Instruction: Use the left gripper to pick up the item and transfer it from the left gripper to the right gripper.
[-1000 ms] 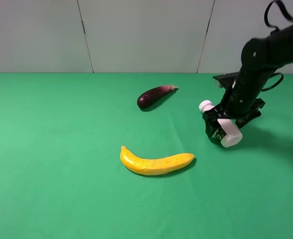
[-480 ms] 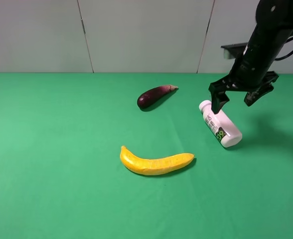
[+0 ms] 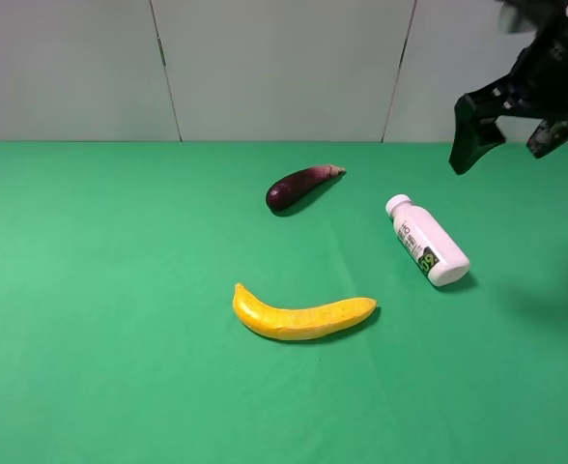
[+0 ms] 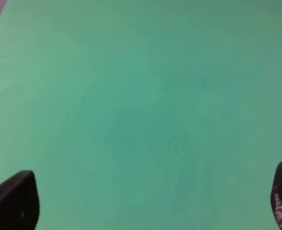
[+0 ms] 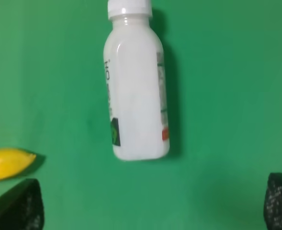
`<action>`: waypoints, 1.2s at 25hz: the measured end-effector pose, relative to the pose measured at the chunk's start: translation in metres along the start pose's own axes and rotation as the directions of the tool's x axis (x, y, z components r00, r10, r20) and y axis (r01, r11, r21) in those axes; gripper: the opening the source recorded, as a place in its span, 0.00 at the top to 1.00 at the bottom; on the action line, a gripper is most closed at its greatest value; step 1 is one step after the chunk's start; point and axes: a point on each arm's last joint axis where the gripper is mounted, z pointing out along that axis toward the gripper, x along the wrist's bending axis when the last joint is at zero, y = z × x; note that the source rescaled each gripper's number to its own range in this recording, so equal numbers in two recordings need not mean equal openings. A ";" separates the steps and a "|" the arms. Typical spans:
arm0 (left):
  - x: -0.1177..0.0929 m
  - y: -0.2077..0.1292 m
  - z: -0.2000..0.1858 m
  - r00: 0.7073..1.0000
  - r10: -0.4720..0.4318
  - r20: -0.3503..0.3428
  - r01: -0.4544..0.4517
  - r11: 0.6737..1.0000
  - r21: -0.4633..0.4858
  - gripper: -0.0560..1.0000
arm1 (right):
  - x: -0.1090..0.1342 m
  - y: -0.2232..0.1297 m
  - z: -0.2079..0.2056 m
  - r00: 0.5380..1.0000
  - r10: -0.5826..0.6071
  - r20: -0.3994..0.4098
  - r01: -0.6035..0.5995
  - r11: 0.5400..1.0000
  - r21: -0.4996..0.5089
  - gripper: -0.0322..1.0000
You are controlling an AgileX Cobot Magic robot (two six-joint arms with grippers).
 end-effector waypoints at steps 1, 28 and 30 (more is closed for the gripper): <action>0.000 0.000 0.000 1.000 0.000 0.000 0.000 1.000 0.000 0.07 | 0.000 -0.003 -0.006 1.000 0.000 0.000 0.000 1.000 -0.006 0.00; 0.000 0.000 0.000 1.000 0.000 0.000 0.000 1.000 0.000 0.07 | 0.006 -0.129 -0.173 0.999 0.012 -0.041 -0.032 0.836 -0.548 0.00; 0.000 0.000 0.000 1.000 0.000 0.000 0.000 1.000 0.000 0.07 | 0.007 -0.141 -0.169 0.999 0.012 -0.041 -0.032 0.834 -0.551 0.00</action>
